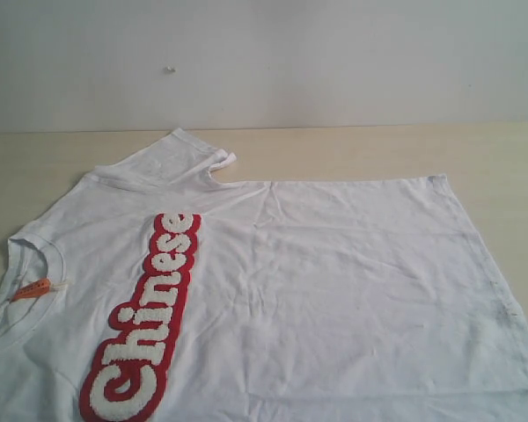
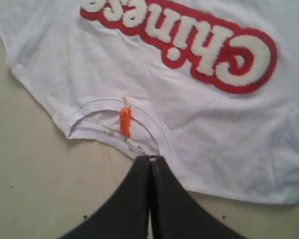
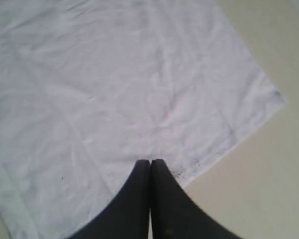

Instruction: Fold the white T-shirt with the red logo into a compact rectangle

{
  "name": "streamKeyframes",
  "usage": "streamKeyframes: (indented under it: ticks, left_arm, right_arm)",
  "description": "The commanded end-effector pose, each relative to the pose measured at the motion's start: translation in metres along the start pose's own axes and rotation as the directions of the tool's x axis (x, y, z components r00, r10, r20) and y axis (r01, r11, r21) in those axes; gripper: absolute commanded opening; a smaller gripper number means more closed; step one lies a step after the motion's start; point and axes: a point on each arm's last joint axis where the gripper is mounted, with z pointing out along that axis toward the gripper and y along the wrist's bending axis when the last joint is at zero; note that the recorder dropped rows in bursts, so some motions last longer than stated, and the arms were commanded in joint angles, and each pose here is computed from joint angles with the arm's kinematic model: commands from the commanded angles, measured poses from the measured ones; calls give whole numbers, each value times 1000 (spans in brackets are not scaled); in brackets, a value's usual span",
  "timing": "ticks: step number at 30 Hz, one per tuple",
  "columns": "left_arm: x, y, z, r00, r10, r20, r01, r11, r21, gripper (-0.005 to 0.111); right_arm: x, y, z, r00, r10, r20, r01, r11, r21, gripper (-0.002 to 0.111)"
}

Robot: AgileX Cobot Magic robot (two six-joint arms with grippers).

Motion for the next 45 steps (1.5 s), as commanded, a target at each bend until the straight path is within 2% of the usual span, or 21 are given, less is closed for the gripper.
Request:
streamKeyframes:
  ticks: [1, 5, 7, 10, 13, 14, 16, 22, 25, 27, 30, 35, 38, 42, 45]
  left_arm:
    - [-1, -4, 2, 998, 67, 3, -67, 997, 36, 0]
    - [7, -15, 20, 995, 91, -29, -87, 991, 104, 0]
    - [10, -20, 28, 992, 117, -42, -110, 984, 137, 5]
    - [16, -28, 37, 991, 121, -64, -108, 979, 176, 24]
    - [20, -34, 43, 989, 122, -78, -104, 974, 202, 51]
    - [22, -35, 45, 989, 120, -84, -100, 972, 211, 62]
    - [23, -37, 48, 989, 113, -92, -90, 971, 220, 71]
    - [22, -45, 53, 996, 73, -60, -55, 962, 268, 73]
    - [17, -49, 53, 1000, 24, -11, -20, 952, 305, 73]
    - [14, -50, 52, 1000, -15, 2, 14, 948, 318, 73]
    - [14, -50, 52, 999, -34, 0, 32, 947, 320, 76]
    - [14, -50, 52, 999, -46, -6, 46, 947, 319, 103]
    - [14, -50, 53, 999, -36, -4, 36, 946, 321, 105]
    - [11, -44, 55, 996, 67, 66, -82, 965, 248, 105]
    - [13, -41, 56, 965, 251, 76, -262, 940, 217, 105]
  right_arm:
    - [-3, 13, 2, 960, -277, -36, 272, 956, -109, 0]
    - [1, 18, 2, 939, -330, -93, 314, 937, -151, 0]
    - [1, 18, 2, 941, -324, -97, 308, 939, -154, 0]
    - [2, 18, 2, 941, -325, -98, 308, 939, -156, 0]
    - [5, 19, 5, 935, -336, -117, 316, 935, -162, 5]
    - [8, 20, 8, 931, -340, -131, 317, 933, -168, 12]
    - [11, 21, 11, 930, -340, -138, 314, 933, -177, 25]
    - [16, 26, 18, 934, -329, -142, 298, 933, -202, 74]
    - [16, 27, 18, 935, -326, -140, 293, 932, -212, 90]
    - [16, 27, 18, 935, -325, -140, 292, 932, -215, 95]
    - [16, 27, 18, 935, -325, -140, 290, 931, -219, 98]
    - [16, 27, 18, 937, -320, -140, 286, 933, -217, 98]
    - [16, 26, 20, 936, -322, -143, 287, 933, -219, 98]
    - [14, 22, 26, 933, -328, -145, 293, 930, -220, 98]
    - [12, 18, 32, 923, -357, -144, 323, 922, -213, 98]
